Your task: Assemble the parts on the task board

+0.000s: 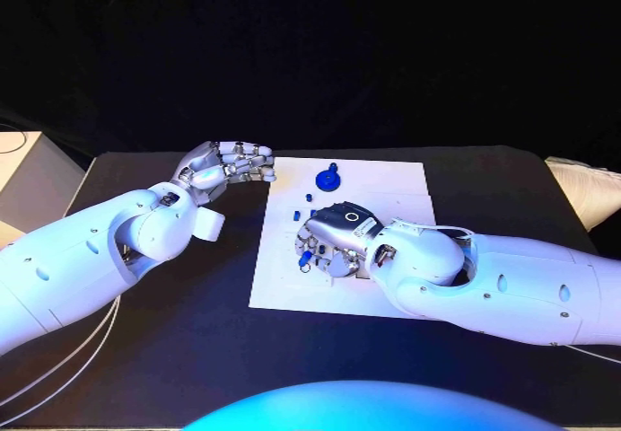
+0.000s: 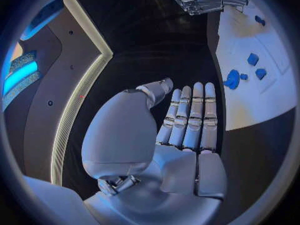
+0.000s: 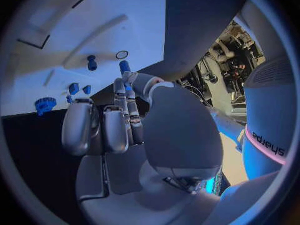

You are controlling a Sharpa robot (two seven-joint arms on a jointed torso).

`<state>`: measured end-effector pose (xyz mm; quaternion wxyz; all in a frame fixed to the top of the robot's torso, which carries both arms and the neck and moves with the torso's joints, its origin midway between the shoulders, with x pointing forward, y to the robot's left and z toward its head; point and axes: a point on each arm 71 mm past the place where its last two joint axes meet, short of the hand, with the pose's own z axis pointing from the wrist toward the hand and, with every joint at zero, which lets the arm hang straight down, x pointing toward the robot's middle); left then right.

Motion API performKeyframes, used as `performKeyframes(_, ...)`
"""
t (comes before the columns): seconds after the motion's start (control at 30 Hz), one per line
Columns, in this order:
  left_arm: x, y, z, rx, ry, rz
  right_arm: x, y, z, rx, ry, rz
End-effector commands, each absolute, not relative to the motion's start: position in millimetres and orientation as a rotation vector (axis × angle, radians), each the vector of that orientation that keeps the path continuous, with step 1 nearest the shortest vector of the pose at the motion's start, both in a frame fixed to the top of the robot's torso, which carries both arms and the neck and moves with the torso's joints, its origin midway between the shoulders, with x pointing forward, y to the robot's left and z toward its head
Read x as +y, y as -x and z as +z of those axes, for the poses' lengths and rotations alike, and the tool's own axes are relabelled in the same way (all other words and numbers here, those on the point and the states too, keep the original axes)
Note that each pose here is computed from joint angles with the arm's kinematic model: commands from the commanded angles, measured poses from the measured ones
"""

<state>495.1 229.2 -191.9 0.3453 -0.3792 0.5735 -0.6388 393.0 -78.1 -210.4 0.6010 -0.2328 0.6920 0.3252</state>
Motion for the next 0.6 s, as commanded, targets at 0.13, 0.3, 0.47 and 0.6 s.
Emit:
performKeyframes(0.13, 227.7, -494.5, -191.2, 1.495, 0.973, -1.677, -79.1, -393.2, -212.7, 1.604, 0.564, 0.732)
performKeyframes(0.3, 227.9, -494.4, -191.2, 1.496, 0.973, -1.676, -79.9, -394.1, -214.3, 1.611, 0.569, 0.722)
performKeyframes(0.47, 228.1, -494.3, -191.2, 1.496, 0.973, -1.676, -79.1, -393.5, -218.0, 1.620, 0.574, 0.721)
performKeyframes(0.6, 228.5, -494.3, -191.2, 1.497, 0.973, -1.675, -79.1, -392.2, -219.6, 1.624, 0.574, 0.723)
